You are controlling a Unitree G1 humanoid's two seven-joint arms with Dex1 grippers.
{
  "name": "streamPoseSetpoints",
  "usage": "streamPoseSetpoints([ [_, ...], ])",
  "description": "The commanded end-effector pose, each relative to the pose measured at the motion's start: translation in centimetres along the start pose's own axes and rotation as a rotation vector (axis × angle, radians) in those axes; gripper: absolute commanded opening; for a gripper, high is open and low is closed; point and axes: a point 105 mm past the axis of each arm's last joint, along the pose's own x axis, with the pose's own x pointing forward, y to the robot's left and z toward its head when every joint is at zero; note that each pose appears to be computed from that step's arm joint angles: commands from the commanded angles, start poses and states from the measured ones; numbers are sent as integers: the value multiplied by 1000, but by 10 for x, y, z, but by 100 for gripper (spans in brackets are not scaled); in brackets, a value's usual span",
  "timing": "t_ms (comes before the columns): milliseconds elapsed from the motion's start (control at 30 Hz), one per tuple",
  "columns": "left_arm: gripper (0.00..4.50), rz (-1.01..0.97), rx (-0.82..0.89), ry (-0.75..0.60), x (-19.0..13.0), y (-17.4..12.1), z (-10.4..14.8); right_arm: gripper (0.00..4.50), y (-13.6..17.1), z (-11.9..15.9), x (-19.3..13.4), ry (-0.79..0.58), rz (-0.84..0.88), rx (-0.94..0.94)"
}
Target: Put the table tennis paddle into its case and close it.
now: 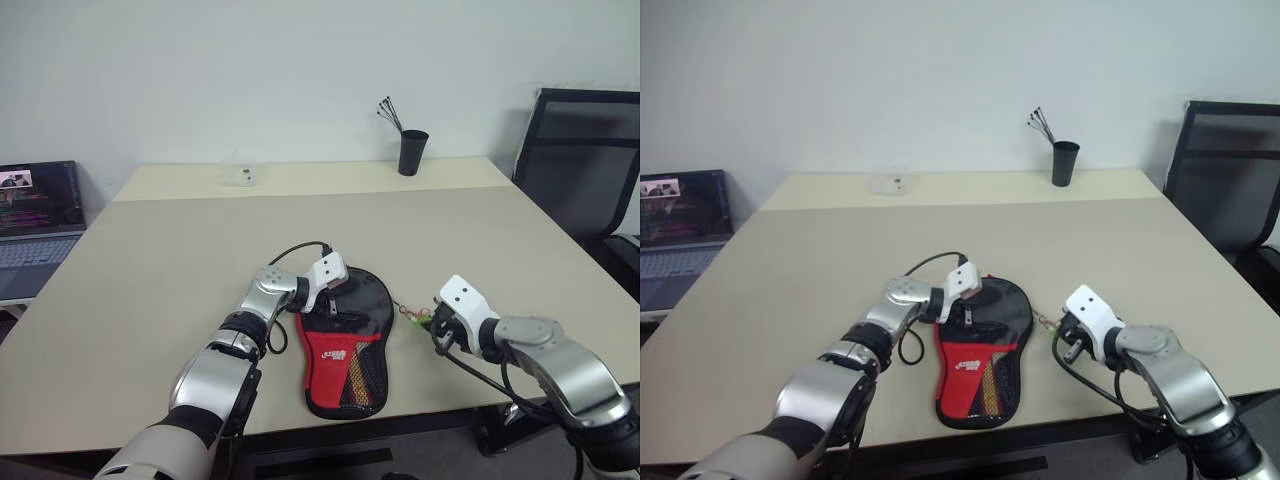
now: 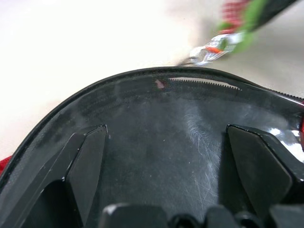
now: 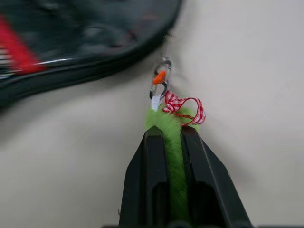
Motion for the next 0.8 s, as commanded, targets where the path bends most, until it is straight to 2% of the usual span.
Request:
streamPoseSetpoints([
  [33,440,-59,-49,53,9,-15,-17,1,19,8,-15,-19,47,-37],
  [400,440,-85,-46,55,14,-19,-15,1,73,-10,-42,53,255,-39],
  [800,440,-90,-46,54,16,-20,-13,1,127,-12,-71,33,620,82],
])
